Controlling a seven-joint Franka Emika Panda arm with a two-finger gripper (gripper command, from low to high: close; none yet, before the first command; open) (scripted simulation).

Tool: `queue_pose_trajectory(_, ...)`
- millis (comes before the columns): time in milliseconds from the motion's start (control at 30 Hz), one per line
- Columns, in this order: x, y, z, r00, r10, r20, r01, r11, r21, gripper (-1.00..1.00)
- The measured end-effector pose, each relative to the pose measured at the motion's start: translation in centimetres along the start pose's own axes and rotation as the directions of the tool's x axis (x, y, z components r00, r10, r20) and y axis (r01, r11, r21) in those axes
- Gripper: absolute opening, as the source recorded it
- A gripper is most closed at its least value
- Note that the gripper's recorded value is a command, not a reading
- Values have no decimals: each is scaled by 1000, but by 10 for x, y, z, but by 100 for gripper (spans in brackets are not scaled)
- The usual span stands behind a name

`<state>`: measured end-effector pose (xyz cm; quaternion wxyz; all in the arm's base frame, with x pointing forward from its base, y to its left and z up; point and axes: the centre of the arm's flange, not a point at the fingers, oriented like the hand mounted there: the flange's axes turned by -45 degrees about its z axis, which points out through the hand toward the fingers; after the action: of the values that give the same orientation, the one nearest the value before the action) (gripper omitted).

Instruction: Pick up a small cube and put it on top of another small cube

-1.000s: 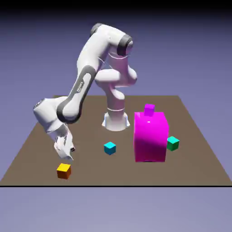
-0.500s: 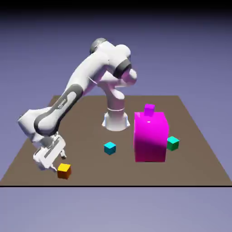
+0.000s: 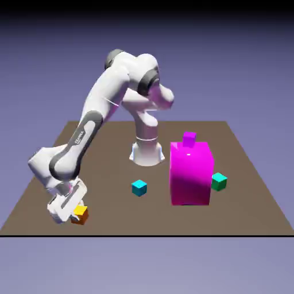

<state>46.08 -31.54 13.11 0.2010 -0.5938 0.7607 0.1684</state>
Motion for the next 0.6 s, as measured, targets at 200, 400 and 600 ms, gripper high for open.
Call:
queue_pose_trajectory(200,-12,-3,-37,1000,-12,-3,12,1000,11,-100)
queue_pose_trajectory(400,-68,-1,17,980,-194,-42,181,960,-215,-100)
queue_pose_trajectory(600,-177,-2,77,826,-563,29,514,732,-447,-100)
